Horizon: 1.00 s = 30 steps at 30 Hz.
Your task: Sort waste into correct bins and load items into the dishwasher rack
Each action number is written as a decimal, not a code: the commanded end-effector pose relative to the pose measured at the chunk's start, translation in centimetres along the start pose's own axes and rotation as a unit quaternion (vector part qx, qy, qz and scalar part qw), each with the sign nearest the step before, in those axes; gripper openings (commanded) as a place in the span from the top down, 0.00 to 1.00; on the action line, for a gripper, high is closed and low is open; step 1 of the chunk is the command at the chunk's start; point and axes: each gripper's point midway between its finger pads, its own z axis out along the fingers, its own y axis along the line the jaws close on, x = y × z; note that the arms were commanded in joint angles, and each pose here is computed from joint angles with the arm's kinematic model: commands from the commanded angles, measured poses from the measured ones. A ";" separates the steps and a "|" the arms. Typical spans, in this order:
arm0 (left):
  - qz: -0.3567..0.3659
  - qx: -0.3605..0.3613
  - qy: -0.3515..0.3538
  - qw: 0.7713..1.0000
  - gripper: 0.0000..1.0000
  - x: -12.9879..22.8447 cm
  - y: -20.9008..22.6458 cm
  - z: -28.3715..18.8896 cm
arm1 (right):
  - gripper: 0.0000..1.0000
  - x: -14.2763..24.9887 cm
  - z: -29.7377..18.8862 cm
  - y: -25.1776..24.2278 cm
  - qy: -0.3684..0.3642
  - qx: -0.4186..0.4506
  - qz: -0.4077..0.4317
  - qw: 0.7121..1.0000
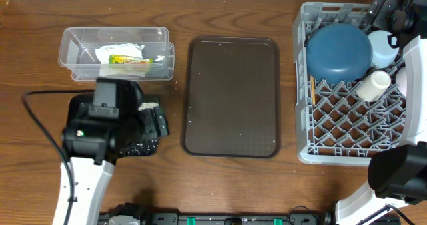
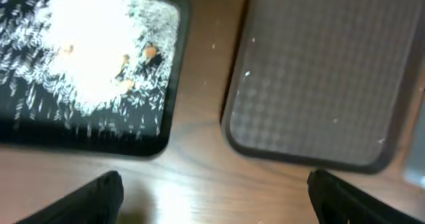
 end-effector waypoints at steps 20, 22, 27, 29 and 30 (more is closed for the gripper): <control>0.313 0.019 -0.365 0.876 0.08 1.0 0.8 2.9 | 0.01 -0.8 -1.2 -0.5 -0.015 0.003 0.002 1.000; 0.311 0.014 -0.383 0.870 0.08 0.5 0.8 2.6 | 0.01 -0.8 -1.2 -0.5 -0.015 0.003 0.002 1.000; 0.298 0.005 -0.436 0.849 0.08 -0.7 1.0 1.6 | 0.01 -0.8 -1.2 -0.5 -0.015 0.003 0.002 1.000; 0.292 0.004 -0.458 0.840 0.08 -1.1 1.1 1.3 | 0.01 -0.8 -1.2 -0.5 -0.015 0.003 0.002 1.000; 0.290 0.004 -0.468 0.835 0.08 -1.2 1.1 1.3 | 0.01 -0.8 -1.2 -0.5 -0.015 0.003 0.002 1.000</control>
